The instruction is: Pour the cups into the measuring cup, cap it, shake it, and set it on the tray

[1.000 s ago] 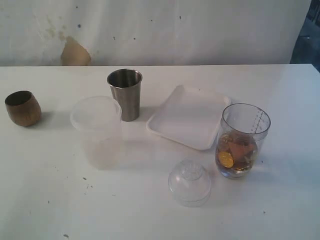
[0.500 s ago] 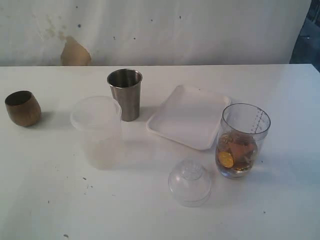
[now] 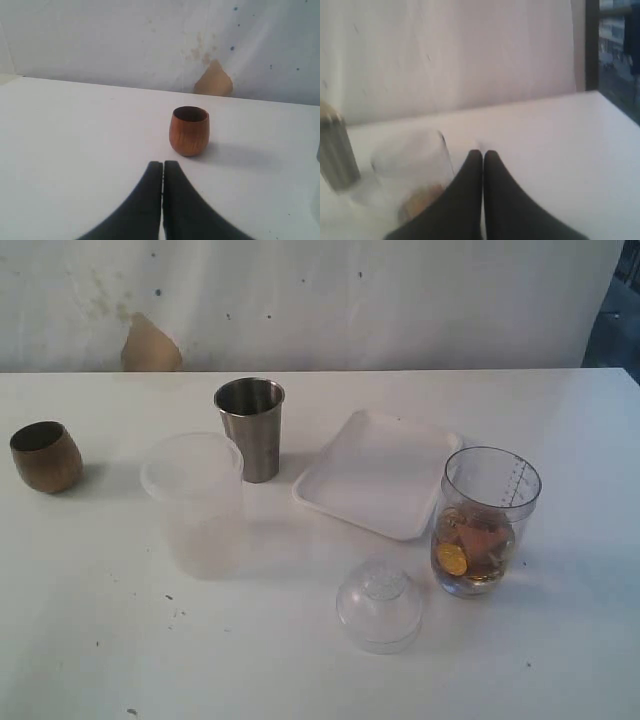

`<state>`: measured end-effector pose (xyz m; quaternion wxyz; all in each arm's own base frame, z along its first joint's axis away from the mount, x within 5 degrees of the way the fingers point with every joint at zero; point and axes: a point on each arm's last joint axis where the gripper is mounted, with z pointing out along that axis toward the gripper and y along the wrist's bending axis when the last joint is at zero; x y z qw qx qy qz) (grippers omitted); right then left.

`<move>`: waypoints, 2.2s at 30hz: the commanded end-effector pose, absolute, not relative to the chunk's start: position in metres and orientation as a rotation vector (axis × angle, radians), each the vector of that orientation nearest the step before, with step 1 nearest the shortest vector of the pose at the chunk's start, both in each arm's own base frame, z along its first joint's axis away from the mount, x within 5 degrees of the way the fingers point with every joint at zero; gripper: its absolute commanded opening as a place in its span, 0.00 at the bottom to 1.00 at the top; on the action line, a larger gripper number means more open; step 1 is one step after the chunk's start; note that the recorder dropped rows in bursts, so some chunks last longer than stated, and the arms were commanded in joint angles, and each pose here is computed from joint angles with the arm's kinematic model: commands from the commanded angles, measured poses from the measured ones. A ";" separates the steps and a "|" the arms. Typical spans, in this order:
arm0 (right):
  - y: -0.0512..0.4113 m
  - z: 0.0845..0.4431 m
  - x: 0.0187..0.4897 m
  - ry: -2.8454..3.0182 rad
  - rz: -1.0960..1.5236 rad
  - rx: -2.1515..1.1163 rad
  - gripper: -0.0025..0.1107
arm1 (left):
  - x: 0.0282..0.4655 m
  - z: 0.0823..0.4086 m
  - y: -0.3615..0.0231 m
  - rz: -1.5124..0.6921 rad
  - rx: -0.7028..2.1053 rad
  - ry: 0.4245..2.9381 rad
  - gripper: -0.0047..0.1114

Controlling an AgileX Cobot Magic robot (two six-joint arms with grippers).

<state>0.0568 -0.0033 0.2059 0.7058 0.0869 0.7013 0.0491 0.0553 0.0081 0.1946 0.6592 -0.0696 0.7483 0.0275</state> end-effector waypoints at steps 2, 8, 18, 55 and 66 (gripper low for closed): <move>0.000 0.243 0.048 1.123 0.349 0.242 0.02 | 0.055 0.195 0.008 0.064 -0.156 1.682 0.05; 0.003 0.263 0.037 0.889 0.529 0.243 0.02 | 0.055 0.195 0.008 0.063 -0.155 1.679 0.05; -0.023 0.401 0.098 1.511 -0.185 0.214 0.52 | 0.055 0.195 0.008 0.063 -0.155 1.679 0.05; 0.176 0.234 0.265 2.658 -0.106 -1.024 0.55 | 0.055 0.195 0.008 0.063 -0.155 1.679 0.05; 0.184 0.216 0.272 2.689 -0.073 -0.972 0.55 | 0.055 0.195 0.008 0.063 -0.155 1.679 0.05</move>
